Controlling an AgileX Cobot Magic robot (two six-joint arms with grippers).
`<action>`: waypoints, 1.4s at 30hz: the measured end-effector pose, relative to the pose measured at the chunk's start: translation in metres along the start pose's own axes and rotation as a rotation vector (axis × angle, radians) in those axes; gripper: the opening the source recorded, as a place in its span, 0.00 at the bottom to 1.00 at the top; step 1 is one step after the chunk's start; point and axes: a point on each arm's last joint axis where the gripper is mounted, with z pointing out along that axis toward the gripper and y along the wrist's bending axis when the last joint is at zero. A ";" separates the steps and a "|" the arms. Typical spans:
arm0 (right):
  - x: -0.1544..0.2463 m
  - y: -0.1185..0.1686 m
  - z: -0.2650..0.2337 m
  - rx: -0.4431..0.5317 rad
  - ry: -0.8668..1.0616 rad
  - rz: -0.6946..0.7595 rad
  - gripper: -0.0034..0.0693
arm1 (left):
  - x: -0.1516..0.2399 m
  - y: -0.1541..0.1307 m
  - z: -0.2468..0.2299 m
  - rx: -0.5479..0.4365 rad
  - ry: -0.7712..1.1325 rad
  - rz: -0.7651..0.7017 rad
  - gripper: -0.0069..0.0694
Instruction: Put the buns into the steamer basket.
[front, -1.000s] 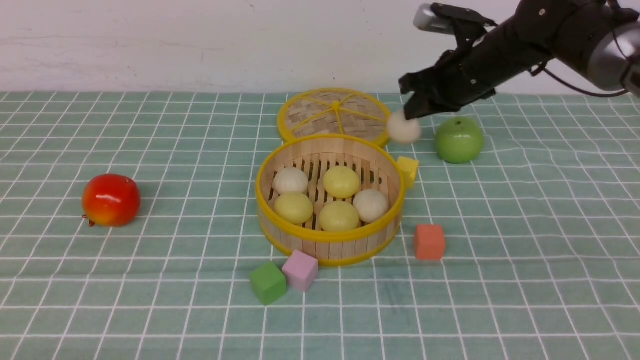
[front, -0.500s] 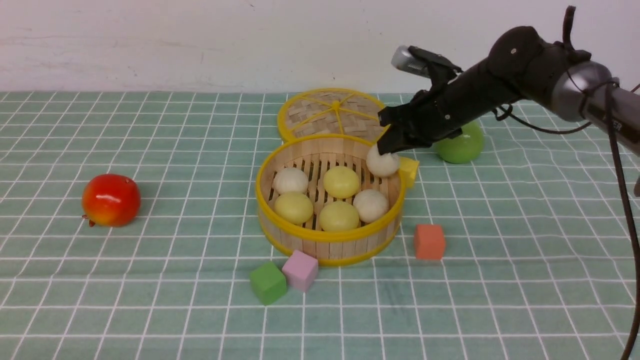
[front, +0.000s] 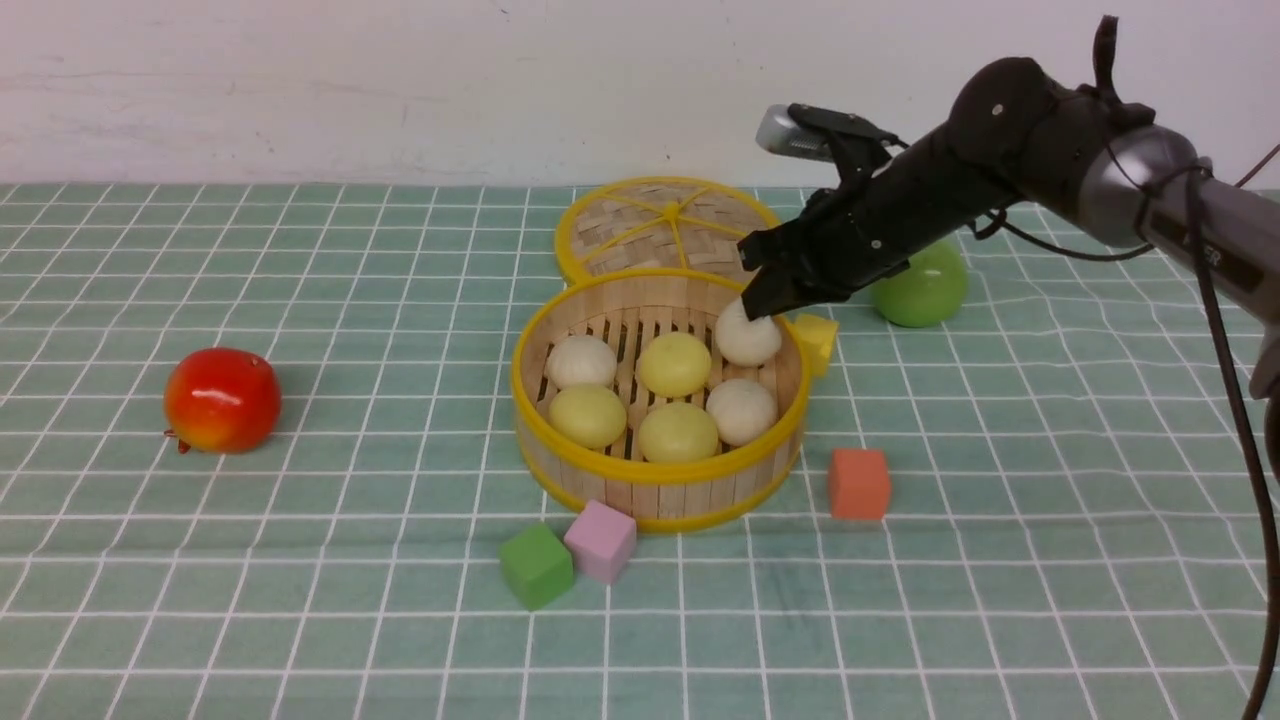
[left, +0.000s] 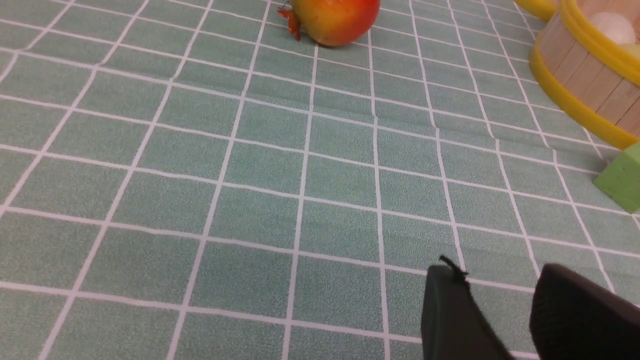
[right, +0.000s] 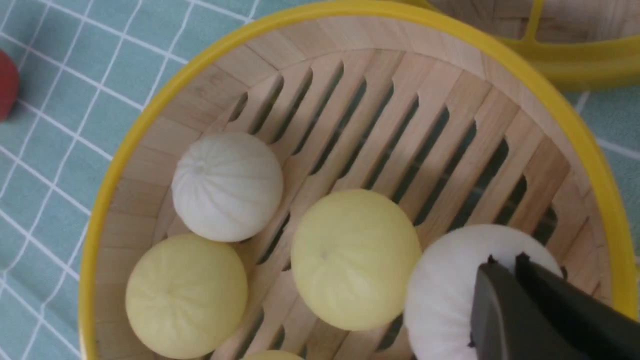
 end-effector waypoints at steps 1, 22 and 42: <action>0.001 -0.001 0.001 0.003 0.003 -0.001 0.05 | 0.000 0.000 0.000 0.000 0.000 0.000 0.40; 0.000 -0.001 -0.004 0.030 0.023 -0.038 0.54 | 0.000 0.000 0.000 0.000 0.000 0.000 0.40; 0.019 0.100 -0.236 0.243 -0.032 -0.075 0.19 | 0.000 0.000 0.000 0.000 0.000 0.000 0.40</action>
